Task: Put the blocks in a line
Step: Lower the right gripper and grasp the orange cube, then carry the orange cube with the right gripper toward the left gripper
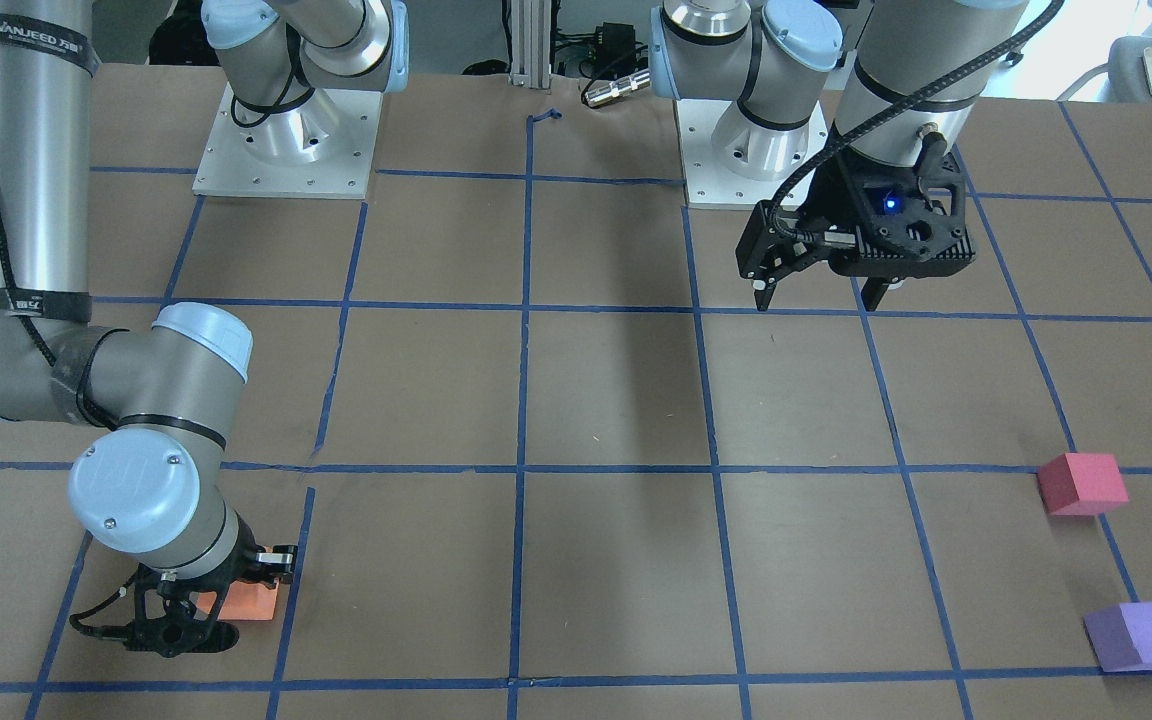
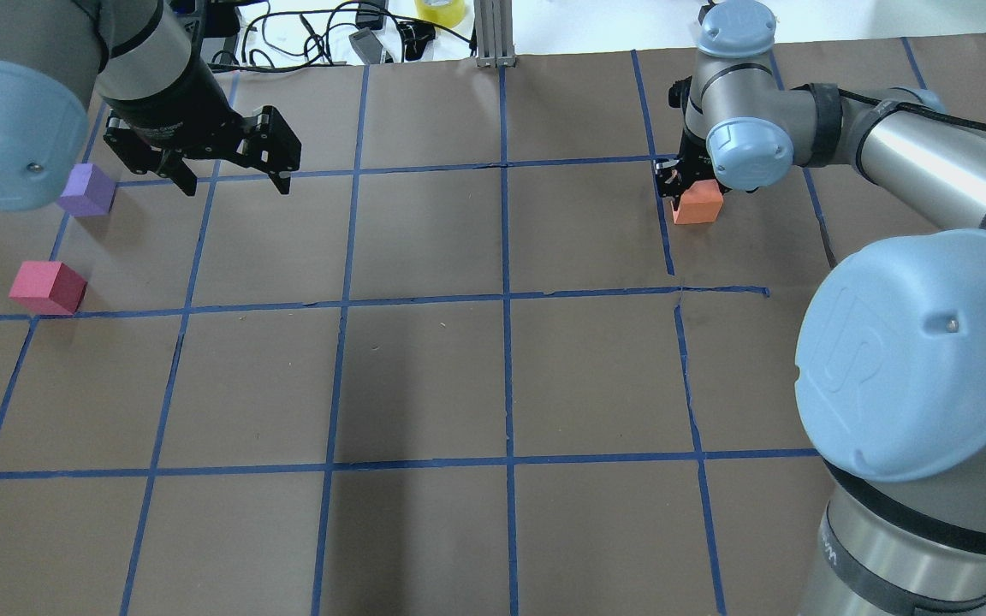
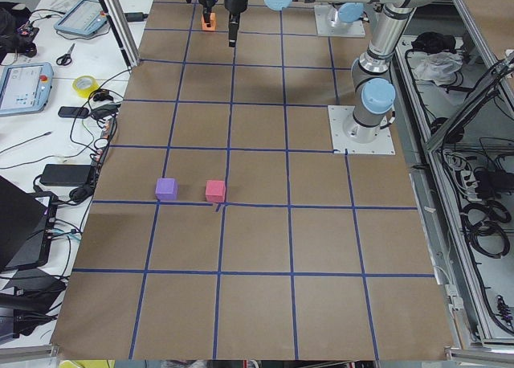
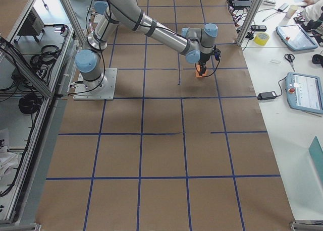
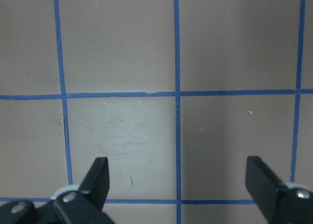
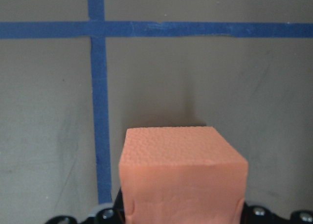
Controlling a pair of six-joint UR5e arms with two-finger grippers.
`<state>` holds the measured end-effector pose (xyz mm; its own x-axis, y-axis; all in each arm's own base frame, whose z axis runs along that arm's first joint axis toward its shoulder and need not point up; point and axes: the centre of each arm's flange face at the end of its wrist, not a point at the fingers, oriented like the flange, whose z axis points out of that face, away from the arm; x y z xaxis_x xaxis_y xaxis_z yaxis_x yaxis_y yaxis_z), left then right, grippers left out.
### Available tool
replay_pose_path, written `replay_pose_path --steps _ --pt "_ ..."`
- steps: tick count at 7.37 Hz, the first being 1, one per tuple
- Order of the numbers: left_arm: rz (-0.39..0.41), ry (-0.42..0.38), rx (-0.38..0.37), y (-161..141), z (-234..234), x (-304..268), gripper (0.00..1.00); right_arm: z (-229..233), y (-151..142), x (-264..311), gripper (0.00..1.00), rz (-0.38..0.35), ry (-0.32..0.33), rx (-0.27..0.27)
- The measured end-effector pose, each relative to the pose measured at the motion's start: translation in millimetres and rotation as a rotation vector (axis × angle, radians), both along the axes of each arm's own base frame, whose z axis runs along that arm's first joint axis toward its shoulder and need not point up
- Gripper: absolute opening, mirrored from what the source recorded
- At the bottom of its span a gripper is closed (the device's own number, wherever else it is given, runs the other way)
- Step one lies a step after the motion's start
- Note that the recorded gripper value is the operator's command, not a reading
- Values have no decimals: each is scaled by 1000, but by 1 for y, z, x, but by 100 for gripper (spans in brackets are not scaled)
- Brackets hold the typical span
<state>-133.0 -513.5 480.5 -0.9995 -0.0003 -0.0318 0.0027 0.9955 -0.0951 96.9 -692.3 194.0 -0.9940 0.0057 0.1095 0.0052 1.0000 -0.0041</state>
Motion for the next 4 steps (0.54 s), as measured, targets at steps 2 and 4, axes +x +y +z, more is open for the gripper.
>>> replay_pose_path --steps 2,4 --pt "-6 18 17 -1 -4 -2 100 26 0 17 27 4 -32 -51" --pt "-3 28 43 0 -6 0 100 57 7 76 28 -31 -79 -108"
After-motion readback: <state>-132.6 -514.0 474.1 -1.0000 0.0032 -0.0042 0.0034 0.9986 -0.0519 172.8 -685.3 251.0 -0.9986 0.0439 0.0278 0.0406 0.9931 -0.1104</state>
